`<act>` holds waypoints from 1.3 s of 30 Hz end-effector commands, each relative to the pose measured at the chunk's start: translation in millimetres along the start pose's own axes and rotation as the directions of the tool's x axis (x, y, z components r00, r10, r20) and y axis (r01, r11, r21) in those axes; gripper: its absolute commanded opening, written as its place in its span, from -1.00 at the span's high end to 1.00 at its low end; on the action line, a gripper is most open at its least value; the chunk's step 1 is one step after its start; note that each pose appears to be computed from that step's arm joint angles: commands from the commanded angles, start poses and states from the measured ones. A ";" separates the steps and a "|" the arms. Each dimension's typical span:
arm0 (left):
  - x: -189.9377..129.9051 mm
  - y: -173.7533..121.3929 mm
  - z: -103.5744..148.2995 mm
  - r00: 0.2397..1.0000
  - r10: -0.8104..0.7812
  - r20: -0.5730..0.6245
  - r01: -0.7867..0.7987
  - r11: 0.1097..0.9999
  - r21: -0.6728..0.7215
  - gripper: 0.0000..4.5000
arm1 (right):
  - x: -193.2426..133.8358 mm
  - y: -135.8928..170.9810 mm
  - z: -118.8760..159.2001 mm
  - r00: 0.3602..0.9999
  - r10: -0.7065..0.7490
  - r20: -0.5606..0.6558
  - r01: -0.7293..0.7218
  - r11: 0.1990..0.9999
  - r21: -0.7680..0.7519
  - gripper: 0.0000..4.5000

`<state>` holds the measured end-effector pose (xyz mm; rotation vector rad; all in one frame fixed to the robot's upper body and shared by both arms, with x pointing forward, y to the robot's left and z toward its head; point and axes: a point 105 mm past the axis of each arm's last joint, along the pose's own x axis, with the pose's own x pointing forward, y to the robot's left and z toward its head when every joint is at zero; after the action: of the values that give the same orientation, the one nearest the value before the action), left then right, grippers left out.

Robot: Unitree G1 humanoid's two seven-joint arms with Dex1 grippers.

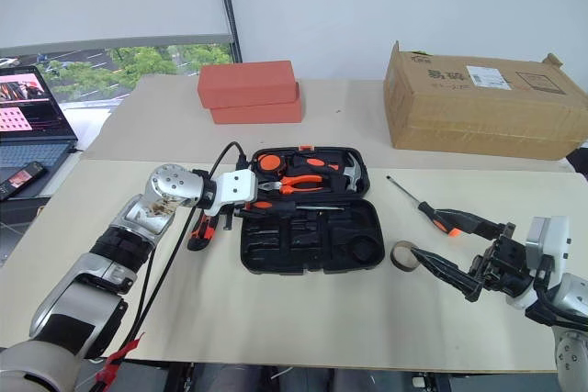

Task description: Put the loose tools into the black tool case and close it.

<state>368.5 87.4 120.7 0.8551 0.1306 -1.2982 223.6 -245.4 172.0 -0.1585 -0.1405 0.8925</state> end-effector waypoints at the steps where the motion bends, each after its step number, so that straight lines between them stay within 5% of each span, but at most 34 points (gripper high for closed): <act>1: -2.8 0.9 5.9 1.000 -0.008 0.008 0.008 1.000 0.022 0.58 | -3.1 -1.0 8.5 1.000 -0.006 0.014 0.007 0.999 -0.053 -1.00; 3: -2.9 -0.6 8.3 1.000 -0.014 0.023 0.014 1.000 0.018 0.13 | -3.6 -1.3 8.1 1.000 -0.006 0.012 0.007 0.998 -0.055 -1.00; 10: -12.1 13.9 10.4 0.999 0.052 0.015 -0.052 0.998 0.025 -0.95 | -3.7 -3.0 7.3 1.000 -0.005 0.009 0.006 0.998 -0.059 -1.00; 18: -42.3 50.3 80.3 0.904 0.217 0.369 -0.168 0.972 -0.162 -0.98 | -10.4 -5.8 3.3 1.000 -0.013 0.004 0.013 0.998 -0.059 -1.00; 21: -20.4 39.8 77.0 0.913 0.188 0.363 -0.128 0.974 -0.184 -0.64 | -10.2 -6.6 1.7 1.000 -0.003 0.011 0.003 0.999 -0.041 -1.00; 31: 44.1 5.9 24.2 0.970 0.124 0.209 -0.071 0.967 -0.243 0.96 | -19.4 -16.6 -0.2 1.000 -0.026 0.013 0.027 0.998 -0.055 -1.00; 39: 65.5 -28.4 -7.7 0.998 -0.008 0.061 0.017 0.991 -0.136 0.99 | -32.4 -17.3 -1.0 0.999 -0.037 -0.007 0.036 0.997 -0.062 -1.00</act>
<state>376.4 34.6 98.9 0.6393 0.0615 -1.2635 219.0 -276.0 158.9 -0.1592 -0.1249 0.8603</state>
